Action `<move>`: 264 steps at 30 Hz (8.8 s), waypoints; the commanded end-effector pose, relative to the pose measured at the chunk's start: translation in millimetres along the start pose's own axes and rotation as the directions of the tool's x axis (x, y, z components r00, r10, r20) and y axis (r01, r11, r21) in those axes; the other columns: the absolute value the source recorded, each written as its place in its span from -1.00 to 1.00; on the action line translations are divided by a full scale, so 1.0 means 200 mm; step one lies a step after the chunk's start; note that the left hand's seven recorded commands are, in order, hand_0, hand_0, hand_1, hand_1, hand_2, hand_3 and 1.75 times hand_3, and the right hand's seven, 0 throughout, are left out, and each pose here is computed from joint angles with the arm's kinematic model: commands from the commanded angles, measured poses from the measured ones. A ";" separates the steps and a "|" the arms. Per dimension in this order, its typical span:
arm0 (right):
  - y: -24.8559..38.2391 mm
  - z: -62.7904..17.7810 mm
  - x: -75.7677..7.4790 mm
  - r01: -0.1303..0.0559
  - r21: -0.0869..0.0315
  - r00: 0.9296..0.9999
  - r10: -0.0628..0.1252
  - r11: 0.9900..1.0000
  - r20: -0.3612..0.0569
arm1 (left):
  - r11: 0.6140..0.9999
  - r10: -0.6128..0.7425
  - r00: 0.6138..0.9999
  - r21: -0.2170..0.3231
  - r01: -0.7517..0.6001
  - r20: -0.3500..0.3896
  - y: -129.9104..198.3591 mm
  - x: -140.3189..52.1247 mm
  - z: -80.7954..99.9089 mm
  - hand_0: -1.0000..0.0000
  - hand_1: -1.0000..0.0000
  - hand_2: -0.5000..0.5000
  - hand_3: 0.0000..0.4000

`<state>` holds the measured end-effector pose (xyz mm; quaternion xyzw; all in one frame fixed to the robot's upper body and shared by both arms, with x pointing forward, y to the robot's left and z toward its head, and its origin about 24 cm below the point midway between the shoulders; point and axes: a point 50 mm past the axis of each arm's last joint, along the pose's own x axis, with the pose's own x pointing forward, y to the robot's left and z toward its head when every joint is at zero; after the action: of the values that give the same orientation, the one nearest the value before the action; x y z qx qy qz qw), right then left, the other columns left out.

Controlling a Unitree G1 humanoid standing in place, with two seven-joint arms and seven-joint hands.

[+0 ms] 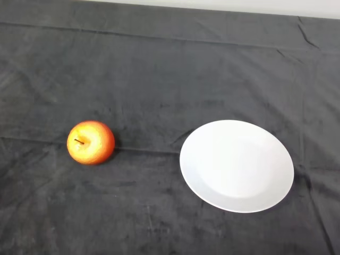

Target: Move the apple to the plate

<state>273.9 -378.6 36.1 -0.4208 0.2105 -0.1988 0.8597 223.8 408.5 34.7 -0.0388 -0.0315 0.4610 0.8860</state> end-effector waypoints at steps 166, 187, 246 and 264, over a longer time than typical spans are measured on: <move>0.105 -0.235 -0.101 -0.104 -0.103 0.985 0.089 0.989 -0.145 | 0.181 -0.951 -0.006 0.571 0.801 0.311 -1.51 -1.12 0.12 -1.00 -1.00 0.00 1.00; 0.105 -0.235 -0.101 -0.104 -0.103 0.985 0.089 0.989 -0.145 | -0.005 -0.987 -0.107 0.634 0.774 0.123 -1.48 -1.22 -0.01 0.08 0.45 -0.18 -0.08; 0.105 -0.235 -0.101 -0.104 -0.103 0.986 0.089 0.989 -0.144 | 0.519 -0.840 0.505 0.566 0.641 0.199 -0.87 -0.43 -0.01 1.00 1.00 0.00 -1.00; 0.105 -0.235 -0.101 -0.104 -0.103 0.986 0.089 0.989 -0.144 | 0.724 -0.611 0.772 0.519 0.454 0.177 -0.57 -0.22 -0.01 1.00 1.00 0.00 -1.00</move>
<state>273.2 -383.3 41.5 -0.4276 0.2037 -0.2046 0.8566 303.1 285.0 48.6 0.2412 -0.1138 0.1441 0.9530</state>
